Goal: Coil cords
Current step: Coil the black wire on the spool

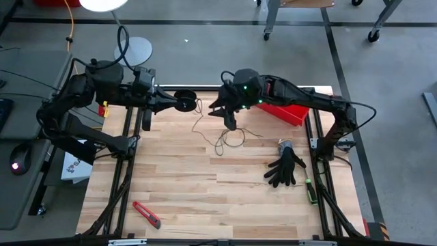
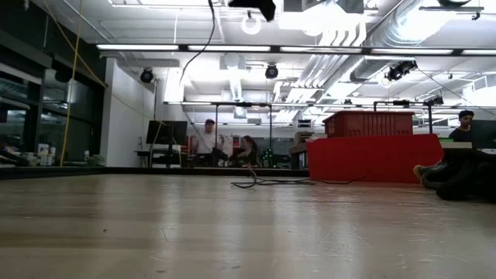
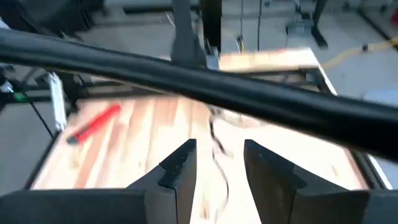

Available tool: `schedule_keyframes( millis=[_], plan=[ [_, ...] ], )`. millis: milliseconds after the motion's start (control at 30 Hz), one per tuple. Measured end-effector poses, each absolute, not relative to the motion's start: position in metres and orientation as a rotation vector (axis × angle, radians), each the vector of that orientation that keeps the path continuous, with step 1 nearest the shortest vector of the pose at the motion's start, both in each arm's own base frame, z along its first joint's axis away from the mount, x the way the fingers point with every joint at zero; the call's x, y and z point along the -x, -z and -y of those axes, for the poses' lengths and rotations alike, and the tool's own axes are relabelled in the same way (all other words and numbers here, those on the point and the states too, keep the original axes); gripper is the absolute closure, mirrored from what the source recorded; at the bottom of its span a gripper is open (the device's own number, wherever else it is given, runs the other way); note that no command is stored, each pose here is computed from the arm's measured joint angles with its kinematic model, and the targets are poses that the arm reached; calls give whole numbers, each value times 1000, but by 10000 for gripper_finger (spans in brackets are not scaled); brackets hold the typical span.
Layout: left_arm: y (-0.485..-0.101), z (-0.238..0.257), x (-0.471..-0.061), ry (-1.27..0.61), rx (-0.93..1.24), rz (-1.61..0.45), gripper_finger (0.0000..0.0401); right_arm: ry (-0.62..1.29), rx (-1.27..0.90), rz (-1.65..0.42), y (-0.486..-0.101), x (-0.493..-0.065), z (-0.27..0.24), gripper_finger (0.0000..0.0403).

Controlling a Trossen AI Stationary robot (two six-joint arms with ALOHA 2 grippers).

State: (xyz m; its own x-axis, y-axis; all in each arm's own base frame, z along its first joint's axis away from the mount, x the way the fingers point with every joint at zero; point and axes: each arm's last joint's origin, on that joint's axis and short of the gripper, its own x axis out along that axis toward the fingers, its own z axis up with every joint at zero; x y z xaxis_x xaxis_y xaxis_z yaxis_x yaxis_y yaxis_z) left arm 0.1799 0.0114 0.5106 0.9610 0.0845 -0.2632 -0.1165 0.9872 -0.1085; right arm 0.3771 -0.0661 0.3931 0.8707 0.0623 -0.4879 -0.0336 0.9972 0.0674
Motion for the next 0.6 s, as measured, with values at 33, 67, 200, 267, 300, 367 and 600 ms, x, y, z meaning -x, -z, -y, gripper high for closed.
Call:
schedule_keyframes(
  millis=[33, 67, 200, 267, 300, 367, 600],
  plan=[
    [-511, -12, -180, -112, 122, -260, 401, -42, -54, -530, -388, -377, 66, 277],
    [-511, -12, -180, -124, 120, -259, 401, -29, -45, -538, -384, -378, 66, 277],
    [-511, -13, -180, -165, 123, -256, 401, 10, -30, -466, -377, -385, 69, 277],
    [-511, -14, -180, -185, 119, -251, 401, 17, -42, -457, -373, -387, 70, 277],
    [-511, -14, -180, -195, 118, -248, 401, 18, -47, -461, -371, -387, 70, 277],
    [-511, -15, -180, -212, 115, -246, 401, 22, -53, -445, -371, -388, 70, 277],
    [-514, -15, -189, -219, 112, -204, 401, 24, -45, -401, -368, -395, 75, 277]
  ],
)
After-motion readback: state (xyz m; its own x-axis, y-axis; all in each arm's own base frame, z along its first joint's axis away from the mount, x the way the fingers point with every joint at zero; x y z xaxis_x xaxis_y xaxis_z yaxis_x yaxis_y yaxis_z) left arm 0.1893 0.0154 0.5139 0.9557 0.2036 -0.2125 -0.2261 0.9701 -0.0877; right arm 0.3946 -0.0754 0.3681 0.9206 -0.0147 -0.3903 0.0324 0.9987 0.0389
